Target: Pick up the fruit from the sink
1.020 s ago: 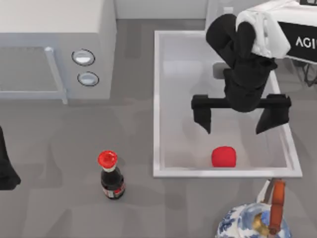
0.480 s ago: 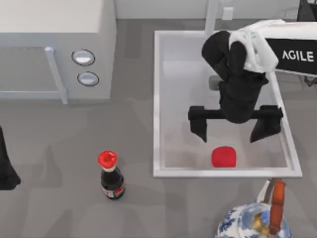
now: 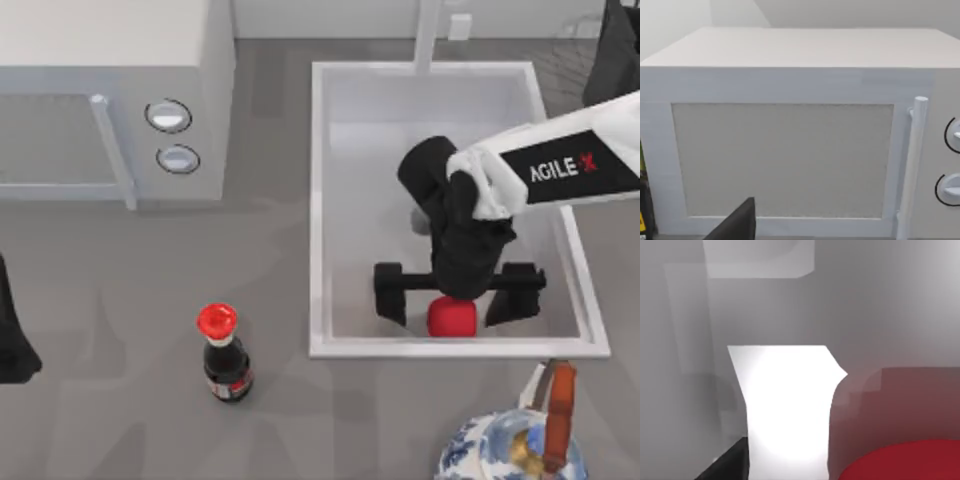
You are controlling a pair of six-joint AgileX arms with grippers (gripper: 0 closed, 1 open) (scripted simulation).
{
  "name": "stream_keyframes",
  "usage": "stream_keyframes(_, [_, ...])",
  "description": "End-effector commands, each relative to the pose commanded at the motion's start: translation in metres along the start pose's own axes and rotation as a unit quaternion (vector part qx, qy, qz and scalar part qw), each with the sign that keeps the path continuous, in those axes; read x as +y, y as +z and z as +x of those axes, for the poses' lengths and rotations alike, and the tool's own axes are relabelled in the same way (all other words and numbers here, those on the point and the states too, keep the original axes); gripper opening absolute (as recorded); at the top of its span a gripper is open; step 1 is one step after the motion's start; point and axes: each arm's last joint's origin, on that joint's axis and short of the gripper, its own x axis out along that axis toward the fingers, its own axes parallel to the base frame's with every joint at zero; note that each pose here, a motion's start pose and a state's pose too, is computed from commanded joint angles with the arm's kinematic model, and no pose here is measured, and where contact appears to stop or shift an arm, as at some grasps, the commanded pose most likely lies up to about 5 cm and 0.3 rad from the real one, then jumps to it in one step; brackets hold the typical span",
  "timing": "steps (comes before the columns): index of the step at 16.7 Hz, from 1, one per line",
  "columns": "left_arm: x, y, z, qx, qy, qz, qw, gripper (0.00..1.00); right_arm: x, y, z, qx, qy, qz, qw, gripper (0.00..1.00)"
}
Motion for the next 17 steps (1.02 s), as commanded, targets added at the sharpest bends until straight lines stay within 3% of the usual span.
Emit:
stream_keyframes(4, [0.0, 0.0, 0.0, 0.0, 0.0, 0.0, 1.0, 1.0, -0.0003, -0.0007, 0.0026, 0.001, -0.001, 0.0, 1.0, 1.0])
stream_keyframes(17, [0.0, 0.0, 0.0, 0.0, 0.0, 0.0, 1.0, 1.0, -0.0003, -0.0007, 0.0026, 0.001, -0.001, 0.0, 1.0, 0.02])
